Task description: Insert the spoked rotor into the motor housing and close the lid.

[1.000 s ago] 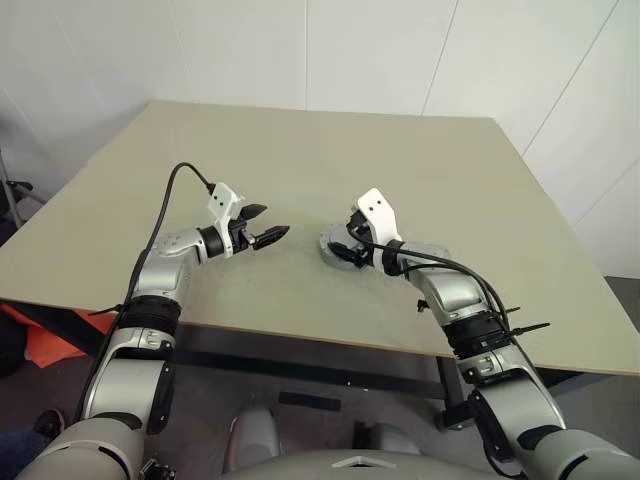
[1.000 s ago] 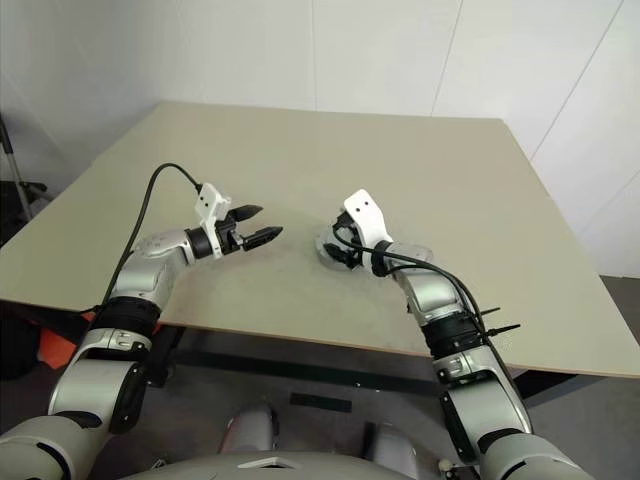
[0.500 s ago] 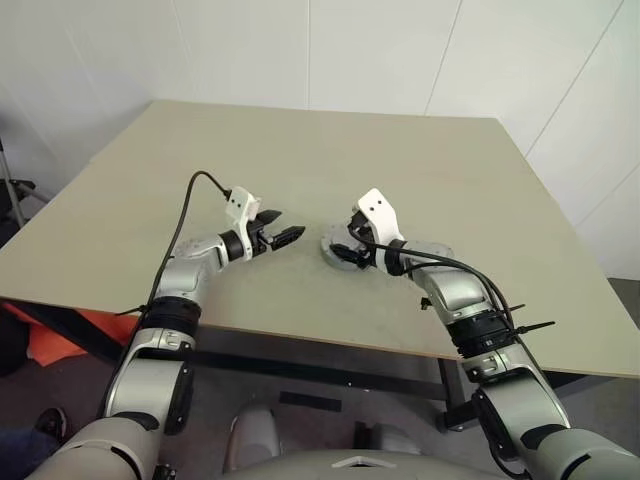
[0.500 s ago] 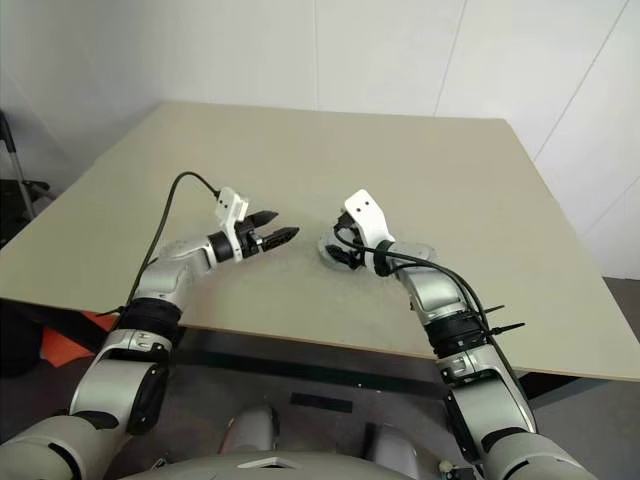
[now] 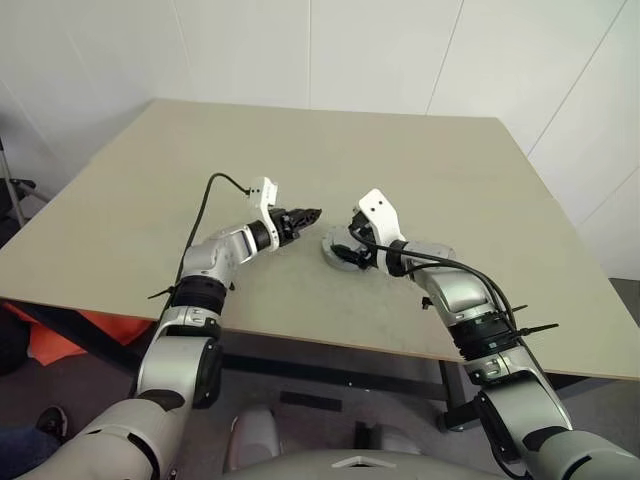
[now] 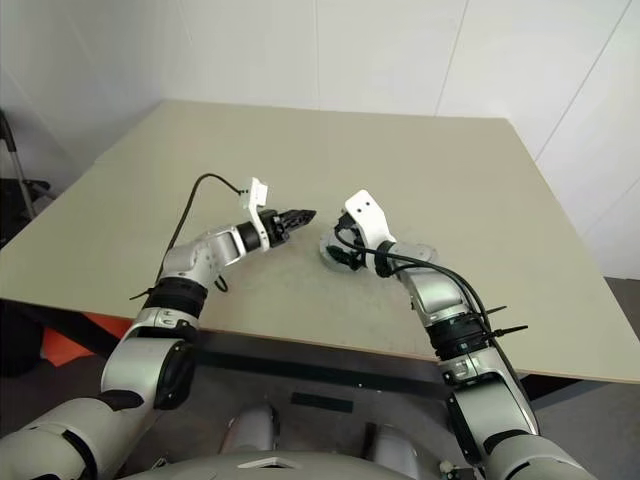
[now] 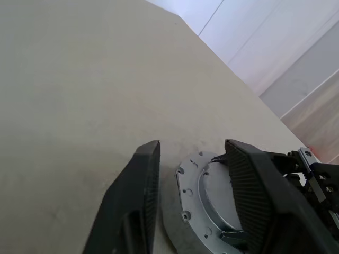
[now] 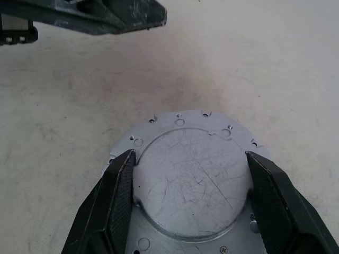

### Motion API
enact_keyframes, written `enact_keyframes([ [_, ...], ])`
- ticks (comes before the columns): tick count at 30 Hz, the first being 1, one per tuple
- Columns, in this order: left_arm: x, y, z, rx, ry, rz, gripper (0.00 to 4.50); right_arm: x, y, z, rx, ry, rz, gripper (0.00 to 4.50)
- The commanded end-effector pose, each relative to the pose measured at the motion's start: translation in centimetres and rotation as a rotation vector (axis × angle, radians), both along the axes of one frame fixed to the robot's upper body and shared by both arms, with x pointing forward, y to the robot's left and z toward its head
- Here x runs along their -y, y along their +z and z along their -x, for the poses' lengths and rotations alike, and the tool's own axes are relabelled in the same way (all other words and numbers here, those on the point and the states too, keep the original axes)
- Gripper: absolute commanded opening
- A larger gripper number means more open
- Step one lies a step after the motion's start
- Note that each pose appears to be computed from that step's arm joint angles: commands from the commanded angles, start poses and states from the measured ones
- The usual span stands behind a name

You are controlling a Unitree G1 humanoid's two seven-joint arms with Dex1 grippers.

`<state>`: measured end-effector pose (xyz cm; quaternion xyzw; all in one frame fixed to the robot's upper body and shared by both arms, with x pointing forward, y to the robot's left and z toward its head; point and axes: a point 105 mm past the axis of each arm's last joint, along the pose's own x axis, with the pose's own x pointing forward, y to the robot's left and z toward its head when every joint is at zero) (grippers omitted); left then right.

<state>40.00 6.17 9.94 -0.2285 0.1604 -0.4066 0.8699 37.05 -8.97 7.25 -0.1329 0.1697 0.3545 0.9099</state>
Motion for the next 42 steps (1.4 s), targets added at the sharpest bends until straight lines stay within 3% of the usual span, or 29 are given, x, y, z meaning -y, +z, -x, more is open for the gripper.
enact_keyframes([
  [1, 0.7, 0.8, 0.1, 0.002, -0.028, 0.031, 0.59, 2.5, -2.7, 0.4, -0.084, -0.077, 0.096, 3.15],
  [3, 0.9, 0.5, 0.0, -0.023, -0.027, 0.033, 0.03, 2.5, -2.7, 0.4, -0.083, -0.080, 0.097, 3.15],
  [13, 1.7, -3.1, 0.4, -0.127, -0.042, -0.141, 0.03, 2.5, -2.7, 0.3, -0.080, -0.081, 0.100, 3.15],
  [26, 1.5, 0.7, 0.1, -0.128, -0.047, 0.117, 0.03, 2.4, -2.7, 0.4, -0.078, -0.074, 0.107, 3.15],
  [34, 3.4, -0.9, 0.8, -0.248, -0.103, 0.040, 0.03, 2.2, -2.6, 0.3, -0.071, -0.071, 0.106, 3.15],
  [42, 2.7, -3.7, 0.8, -0.336, -0.057, -0.109, 0.03, 2.5, -2.5, 0.2, -0.072, -0.090, 0.099, 3.15],
])
